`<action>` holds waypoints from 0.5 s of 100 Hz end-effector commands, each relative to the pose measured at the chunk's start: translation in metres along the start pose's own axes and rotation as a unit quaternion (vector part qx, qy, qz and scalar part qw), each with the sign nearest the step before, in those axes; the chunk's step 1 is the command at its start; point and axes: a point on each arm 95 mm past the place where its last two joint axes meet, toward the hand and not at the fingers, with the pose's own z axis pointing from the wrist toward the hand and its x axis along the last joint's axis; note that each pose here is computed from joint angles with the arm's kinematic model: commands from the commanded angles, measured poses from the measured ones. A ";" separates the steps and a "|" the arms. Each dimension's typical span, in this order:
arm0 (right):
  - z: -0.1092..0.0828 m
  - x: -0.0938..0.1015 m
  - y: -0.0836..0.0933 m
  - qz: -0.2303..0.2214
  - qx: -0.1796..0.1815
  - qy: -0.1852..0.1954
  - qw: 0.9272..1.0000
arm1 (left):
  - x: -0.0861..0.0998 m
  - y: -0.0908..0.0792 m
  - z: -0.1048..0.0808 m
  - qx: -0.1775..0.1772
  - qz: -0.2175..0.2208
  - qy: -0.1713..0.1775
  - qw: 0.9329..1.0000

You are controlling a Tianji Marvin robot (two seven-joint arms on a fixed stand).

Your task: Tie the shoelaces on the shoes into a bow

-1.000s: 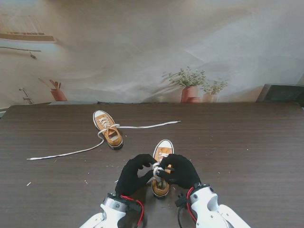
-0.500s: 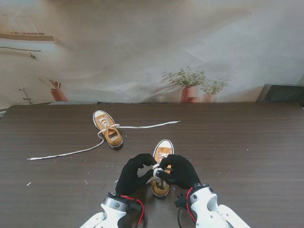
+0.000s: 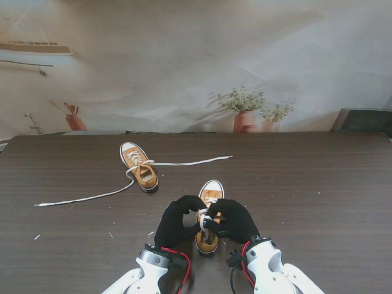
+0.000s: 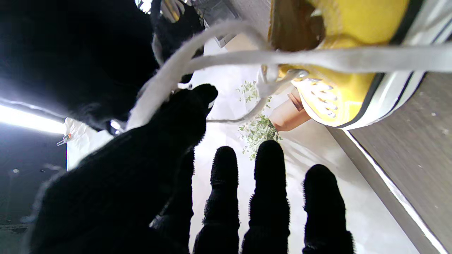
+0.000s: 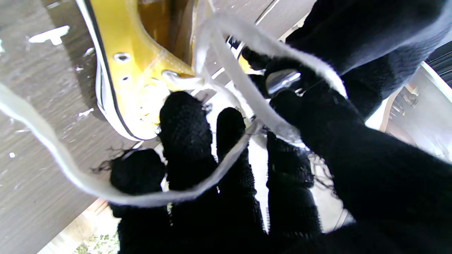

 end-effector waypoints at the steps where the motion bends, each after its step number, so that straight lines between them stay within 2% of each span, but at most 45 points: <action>1: -0.002 0.006 -0.004 0.006 0.011 0.008 1.000 | 0.008 0.008 0.005 0.000 -0.006 0.005 1.000; 50: -0.003 0.006 -0.003 0.004 0.012 0.011 1.000 | 0.013 0.013 0.007 0.025 -0.026 -0.007 0.999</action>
